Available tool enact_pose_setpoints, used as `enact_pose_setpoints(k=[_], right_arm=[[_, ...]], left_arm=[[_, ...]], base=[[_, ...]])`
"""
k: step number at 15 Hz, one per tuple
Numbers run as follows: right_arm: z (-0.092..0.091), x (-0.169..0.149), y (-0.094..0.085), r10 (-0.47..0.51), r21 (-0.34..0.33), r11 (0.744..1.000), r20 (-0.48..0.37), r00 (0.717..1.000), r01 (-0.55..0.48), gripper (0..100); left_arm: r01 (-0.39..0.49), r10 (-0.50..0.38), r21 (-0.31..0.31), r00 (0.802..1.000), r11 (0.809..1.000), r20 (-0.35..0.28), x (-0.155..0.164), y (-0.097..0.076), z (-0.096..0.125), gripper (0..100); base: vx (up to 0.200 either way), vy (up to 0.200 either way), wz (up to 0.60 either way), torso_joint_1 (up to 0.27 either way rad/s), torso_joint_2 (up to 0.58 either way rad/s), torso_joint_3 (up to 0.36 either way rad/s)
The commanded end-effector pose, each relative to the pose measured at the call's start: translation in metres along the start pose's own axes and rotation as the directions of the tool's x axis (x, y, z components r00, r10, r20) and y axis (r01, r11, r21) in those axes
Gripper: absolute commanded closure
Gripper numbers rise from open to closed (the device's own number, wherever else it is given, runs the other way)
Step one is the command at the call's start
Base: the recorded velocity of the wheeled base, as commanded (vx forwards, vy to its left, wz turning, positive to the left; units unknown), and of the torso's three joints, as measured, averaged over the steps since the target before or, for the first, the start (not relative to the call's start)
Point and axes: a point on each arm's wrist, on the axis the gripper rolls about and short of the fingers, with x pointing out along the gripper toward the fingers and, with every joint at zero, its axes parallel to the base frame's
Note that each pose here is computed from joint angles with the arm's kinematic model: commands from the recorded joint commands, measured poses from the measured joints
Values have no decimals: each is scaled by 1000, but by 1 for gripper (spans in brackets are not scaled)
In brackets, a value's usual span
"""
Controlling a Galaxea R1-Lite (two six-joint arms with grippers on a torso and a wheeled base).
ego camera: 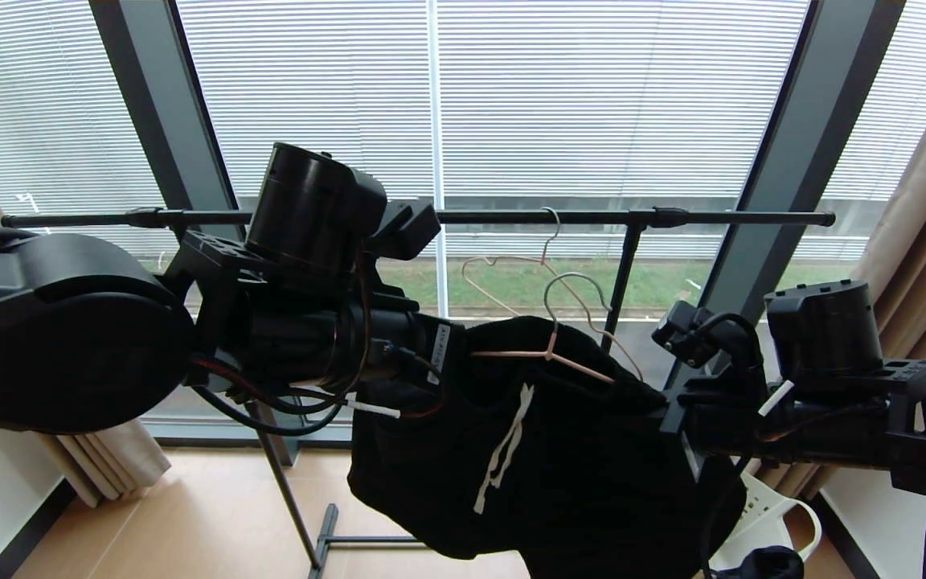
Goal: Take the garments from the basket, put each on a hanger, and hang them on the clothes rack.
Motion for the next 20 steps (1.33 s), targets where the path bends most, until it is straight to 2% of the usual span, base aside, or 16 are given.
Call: enact_pose_setpoints(k=[1, 2, 4, 6, 9, 14, 15, 20], right_arm=[[2, 0, 0, 0, 18, 1000, 7, 1000, 0, 100], [2, 0, 0, 0, 18, 1000, 7, 1000, 0, 100], [8, 0, -1, -11, 66, 998, 64, 998, 7, 100], [10, 0, -1, -14, 93, 996, 86, 996, 6, 100], [9, -3, 0, 3, 88, 996, 96, 995, -12, 100], [0, -4, 5, 41, 46, 998, 176, 983, -49, 100], [-1, -4, 5, 43, 44, 998, 180, 983, -52, 100], [-3, -5, 7, 79, 30, 996, 193, 978, -86, 100]], left_arm=[[9, -9, 8, 1000, 1000, -6, 2, -4, -1, 100], [9, -9, 8, 1000, 1000, -6, 2, -4, -1, 100], [28, -27, 34, 1000, 999, -10, 2, -12, -3, 100], [30, -29, 58, 999, 998, -17, 3, -13, -5, 100], [28, -27, 59, 999, 998, -21, 4, -12, -5, 100], [12, -9, 60, 999, 998, -52, 18, -12, -10, 100], [9, -6, 60, 999, 998, -52, 19, -12, -10, 0], [-5, 8, 59, 999, 998, -40, 19, -12, -8, 0]], base=[[0, 0, 0, 0, 0, 0], [0, 0, 0, 0, 0, 0], [0, 0, 0, 0, 0, 0], [0, 0, 0, 0, 0, 0], [0, 0, 0, 0, 0, 0], [0, 0, 0, 0, 0, 0], [0, 0, 0, 0, 0, 0], [0, 0, 0, 0, 0, 0]])
